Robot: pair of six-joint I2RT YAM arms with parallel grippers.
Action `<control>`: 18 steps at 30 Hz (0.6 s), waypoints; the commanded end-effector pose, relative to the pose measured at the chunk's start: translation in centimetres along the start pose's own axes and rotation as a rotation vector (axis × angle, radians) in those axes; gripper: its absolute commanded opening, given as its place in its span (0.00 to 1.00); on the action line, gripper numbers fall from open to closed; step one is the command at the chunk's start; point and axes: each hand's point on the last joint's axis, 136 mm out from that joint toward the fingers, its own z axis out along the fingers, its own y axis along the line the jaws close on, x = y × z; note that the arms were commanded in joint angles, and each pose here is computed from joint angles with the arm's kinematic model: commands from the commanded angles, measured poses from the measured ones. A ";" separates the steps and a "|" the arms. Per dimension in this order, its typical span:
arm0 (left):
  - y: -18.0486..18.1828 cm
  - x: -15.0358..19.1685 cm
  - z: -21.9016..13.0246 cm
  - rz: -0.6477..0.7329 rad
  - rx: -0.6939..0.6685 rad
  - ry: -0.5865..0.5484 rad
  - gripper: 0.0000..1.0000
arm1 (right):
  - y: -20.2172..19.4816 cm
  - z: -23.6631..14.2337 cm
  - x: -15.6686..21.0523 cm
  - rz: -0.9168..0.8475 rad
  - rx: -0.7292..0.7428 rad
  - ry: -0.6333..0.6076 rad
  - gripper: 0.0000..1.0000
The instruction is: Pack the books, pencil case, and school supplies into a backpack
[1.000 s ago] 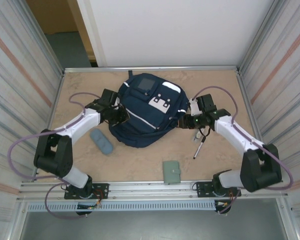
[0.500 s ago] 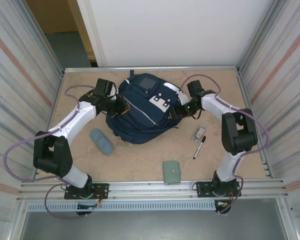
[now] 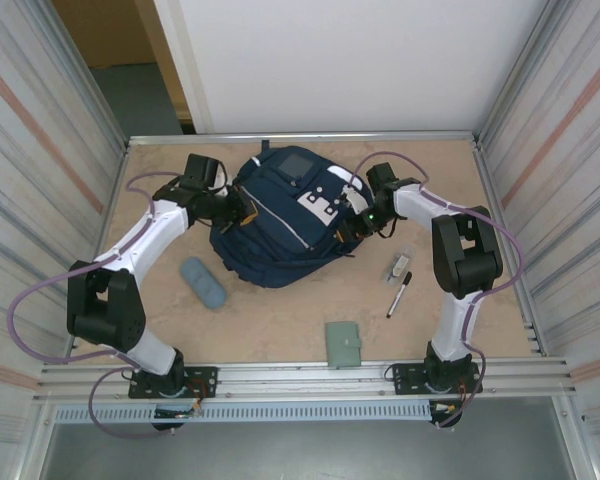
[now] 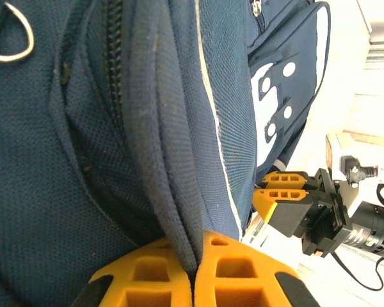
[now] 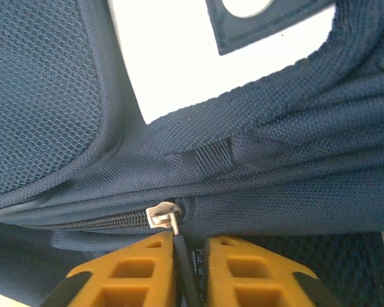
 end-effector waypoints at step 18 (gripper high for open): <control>0.5 -3.2 -0.1 -0.123 0.050 -0.135 0.00 | 3.3 -2.6 3.9 -0.283 0.397 0.241 0.00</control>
